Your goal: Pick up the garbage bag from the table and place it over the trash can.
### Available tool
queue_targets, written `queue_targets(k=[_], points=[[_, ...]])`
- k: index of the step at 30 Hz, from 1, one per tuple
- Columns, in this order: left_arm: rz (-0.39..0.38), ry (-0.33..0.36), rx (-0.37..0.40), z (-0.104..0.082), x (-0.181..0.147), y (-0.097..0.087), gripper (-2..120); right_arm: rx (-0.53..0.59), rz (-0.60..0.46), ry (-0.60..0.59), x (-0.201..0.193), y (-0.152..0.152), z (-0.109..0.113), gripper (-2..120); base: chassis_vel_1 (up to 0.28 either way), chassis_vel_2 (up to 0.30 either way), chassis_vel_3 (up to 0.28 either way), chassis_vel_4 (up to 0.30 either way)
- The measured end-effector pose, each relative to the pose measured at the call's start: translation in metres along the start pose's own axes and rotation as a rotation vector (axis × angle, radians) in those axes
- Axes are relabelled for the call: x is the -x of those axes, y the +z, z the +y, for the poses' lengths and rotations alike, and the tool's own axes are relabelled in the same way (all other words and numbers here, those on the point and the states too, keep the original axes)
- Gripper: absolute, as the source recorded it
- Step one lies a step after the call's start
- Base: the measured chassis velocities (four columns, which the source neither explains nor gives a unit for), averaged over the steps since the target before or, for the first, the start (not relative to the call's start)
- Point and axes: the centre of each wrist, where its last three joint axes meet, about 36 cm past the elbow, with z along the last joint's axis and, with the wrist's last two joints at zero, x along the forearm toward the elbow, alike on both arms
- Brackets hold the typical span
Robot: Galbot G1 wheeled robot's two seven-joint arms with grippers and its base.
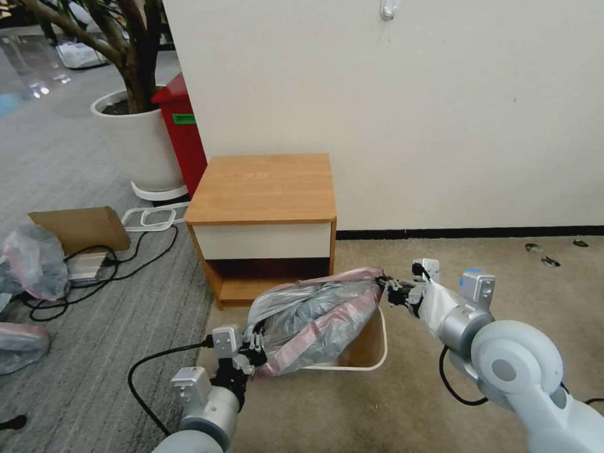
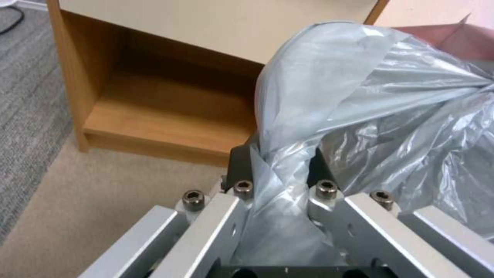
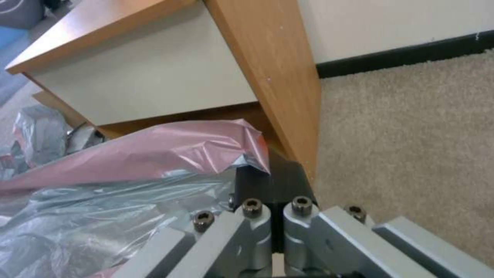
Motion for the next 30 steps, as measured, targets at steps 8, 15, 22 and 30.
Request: queue_targets(k=[8, 15, 22, 30], points=[[-0.004, 0.0, -0.022, 0.002, 0.003, -0.002, 5, -0.003, 0.011, -0.006, -0.01, 0.002, -0.001, 0, 0.0, 0.0, 0.0, 0.0], [-0.013, -0.034, 0.01, 0.008, 0.007, -0.001, 5, 0.002, -0.028, -0.046, -0.028, -0.001, 0.012, 15, 0.0, 0.0, 0.0, 0.0], [-0.072, -0.122, 0.126, 0.011, 0.012, 0.006, 5, 0.044, -0.078, -0.115, -0.059, -0.004, 0.053, 43, 0.0, 0.0, 0.0, 0.0], [-0.163, -0.167, 0.222, 0.009, 0.016, 0.019, 5, 0.144, -0.03, -0.236, -0.066, 0.006, 0.092, 72, 0.0, 0.0, 0.0, 0.0]])
